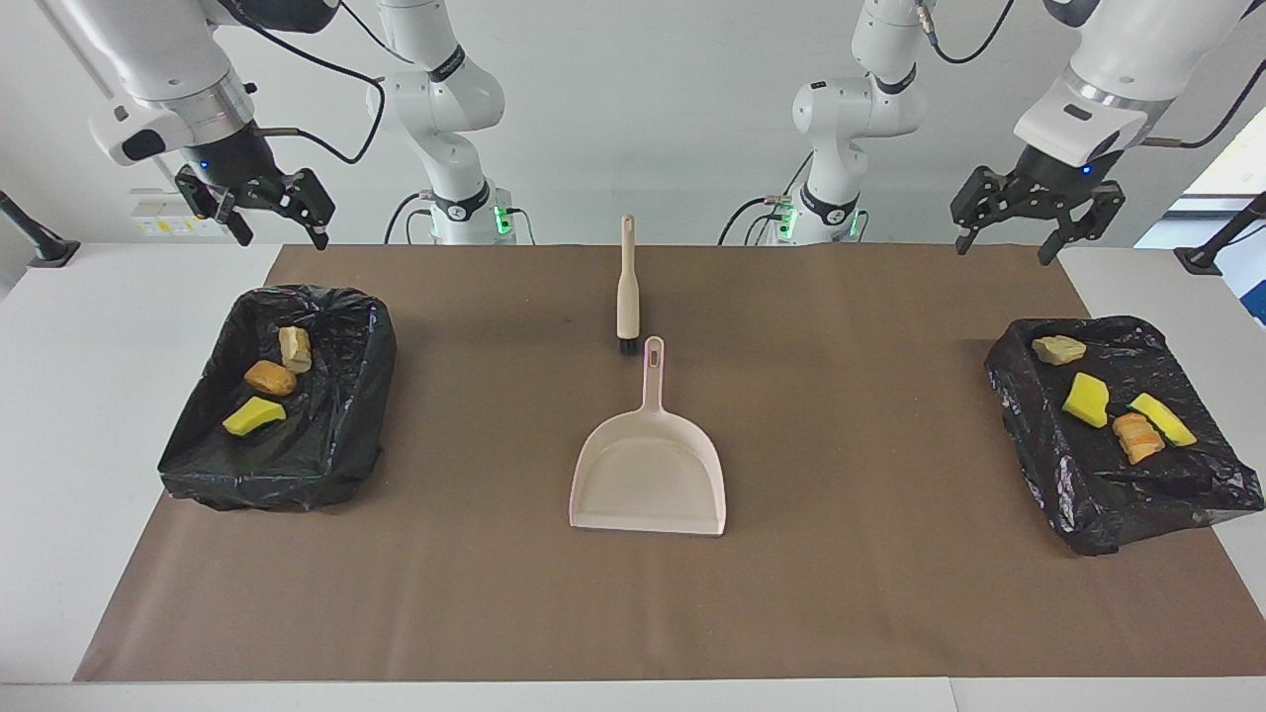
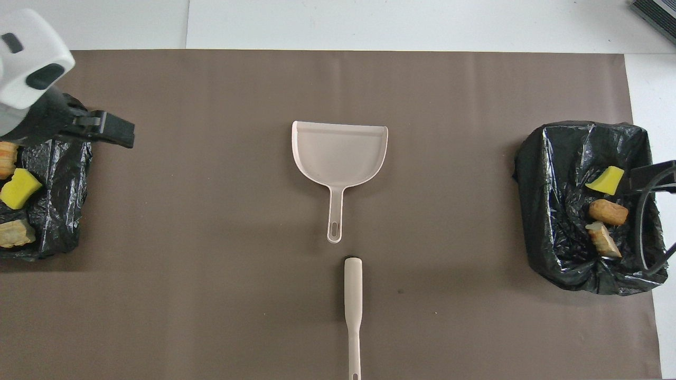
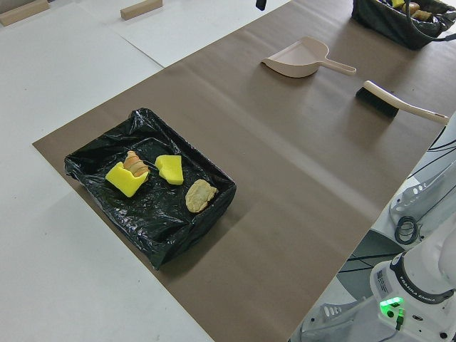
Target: Sweep and dump trash in bin
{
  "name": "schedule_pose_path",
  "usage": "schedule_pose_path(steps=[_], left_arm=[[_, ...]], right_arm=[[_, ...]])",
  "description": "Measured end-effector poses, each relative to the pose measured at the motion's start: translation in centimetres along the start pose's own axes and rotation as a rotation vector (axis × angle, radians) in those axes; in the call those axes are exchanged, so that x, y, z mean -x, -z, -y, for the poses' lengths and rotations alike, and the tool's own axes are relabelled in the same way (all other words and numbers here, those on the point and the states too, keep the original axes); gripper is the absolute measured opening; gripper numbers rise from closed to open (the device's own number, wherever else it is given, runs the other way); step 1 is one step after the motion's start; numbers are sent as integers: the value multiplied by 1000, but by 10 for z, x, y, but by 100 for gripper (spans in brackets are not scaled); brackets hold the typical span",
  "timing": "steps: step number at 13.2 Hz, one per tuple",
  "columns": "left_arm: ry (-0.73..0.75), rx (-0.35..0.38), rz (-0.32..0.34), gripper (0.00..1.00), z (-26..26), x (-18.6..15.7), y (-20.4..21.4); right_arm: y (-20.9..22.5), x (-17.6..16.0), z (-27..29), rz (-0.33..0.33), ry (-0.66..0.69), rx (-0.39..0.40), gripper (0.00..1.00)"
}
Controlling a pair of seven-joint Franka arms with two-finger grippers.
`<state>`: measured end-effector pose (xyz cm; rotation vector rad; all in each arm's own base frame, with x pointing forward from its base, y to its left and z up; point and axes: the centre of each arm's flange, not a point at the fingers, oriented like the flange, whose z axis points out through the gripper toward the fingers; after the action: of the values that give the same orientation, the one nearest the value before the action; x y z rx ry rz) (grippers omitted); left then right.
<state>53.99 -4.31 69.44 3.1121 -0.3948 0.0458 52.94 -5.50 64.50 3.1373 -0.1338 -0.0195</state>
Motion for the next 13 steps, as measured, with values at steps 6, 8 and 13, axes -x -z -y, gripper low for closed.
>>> schedule_pose_path(steps=[6, 8, 13], left_arm=[[-24, -26, 60, 100, 7, 17, 5], [-39, -20, 85, 100, 7, 20, 3], [-41, -21, 84, 100, 9, 25, 6]], right_arm=[[0, 0, 1, 0, 1, 0, 100], [0, 0, 1, 0, 1, 0, 100], [0, 0, 1, 0, 1, 0, 100]])
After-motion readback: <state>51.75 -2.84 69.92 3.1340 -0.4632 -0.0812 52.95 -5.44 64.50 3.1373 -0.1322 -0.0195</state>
